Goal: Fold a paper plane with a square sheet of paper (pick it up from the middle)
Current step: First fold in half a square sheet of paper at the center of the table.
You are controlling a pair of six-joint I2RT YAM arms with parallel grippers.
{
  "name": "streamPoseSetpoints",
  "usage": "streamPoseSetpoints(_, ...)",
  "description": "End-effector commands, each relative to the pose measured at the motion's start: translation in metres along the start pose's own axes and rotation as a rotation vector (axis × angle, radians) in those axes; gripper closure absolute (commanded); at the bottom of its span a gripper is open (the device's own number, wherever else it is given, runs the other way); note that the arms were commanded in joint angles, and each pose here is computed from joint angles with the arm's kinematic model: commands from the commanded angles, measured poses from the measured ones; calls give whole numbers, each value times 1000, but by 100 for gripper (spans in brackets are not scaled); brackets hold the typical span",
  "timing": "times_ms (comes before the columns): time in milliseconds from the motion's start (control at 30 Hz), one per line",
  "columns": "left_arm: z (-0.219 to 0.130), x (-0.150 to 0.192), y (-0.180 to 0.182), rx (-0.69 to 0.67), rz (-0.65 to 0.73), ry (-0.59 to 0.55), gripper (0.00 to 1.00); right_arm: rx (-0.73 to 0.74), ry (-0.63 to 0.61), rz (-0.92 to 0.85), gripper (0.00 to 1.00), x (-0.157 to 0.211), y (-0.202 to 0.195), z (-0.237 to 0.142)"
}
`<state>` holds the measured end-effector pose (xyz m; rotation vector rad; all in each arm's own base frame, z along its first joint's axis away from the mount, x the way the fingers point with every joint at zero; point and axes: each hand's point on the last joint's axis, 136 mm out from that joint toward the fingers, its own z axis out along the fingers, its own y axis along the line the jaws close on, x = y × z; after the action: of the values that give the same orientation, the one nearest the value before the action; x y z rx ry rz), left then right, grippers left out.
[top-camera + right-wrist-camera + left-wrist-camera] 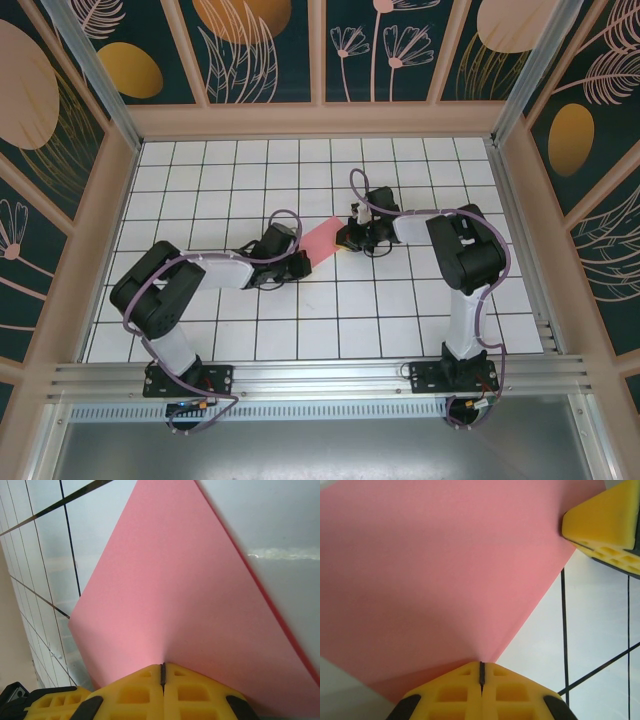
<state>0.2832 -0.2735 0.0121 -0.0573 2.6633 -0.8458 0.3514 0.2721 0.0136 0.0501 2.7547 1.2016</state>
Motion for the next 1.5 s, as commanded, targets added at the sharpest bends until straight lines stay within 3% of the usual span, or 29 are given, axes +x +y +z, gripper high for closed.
streamPoseSetpoints(0, -6, 55, 67, -232, -35, 158, 100, 302, 27, 126, 100, 22, -94, 7)
streamPoseSetpoints(333, -10, 73, 82, -259, -53, 193, 100, 311, 30, 126, 100, 21, -95, 7)
streamPoseSetpoints(567, -25, 67, 69, -212, -16, 160, 100, 312, 27, 123, 100, 19, -94, 6)
streamPoseSetpoints(733, -34, 29, 27, -97, 22, 48, 100, 311, 22, 123, 100, 18, -93, 6)
streamPoseSetpoints(867, -54, -16, -18, 16, 56, -112, 100, 309, 23, 124, 100, 18, -92, 6)
streamPoseSetpoints(1000, -55, -38, -33, 62, 27, -193, 100, 305, 22, 126, 100, 18, -91, 7)
streamPoseSetpoints(1233, -13, -34, -26, 38, -46, -107, 100, 259, 14, 111, 100, 13, -79, 6)
streamPoseSetpoints(1467, 4, -12, -10, 9, -72, -15, 100, 97, -20, 26, 100, -4, -32, -2)
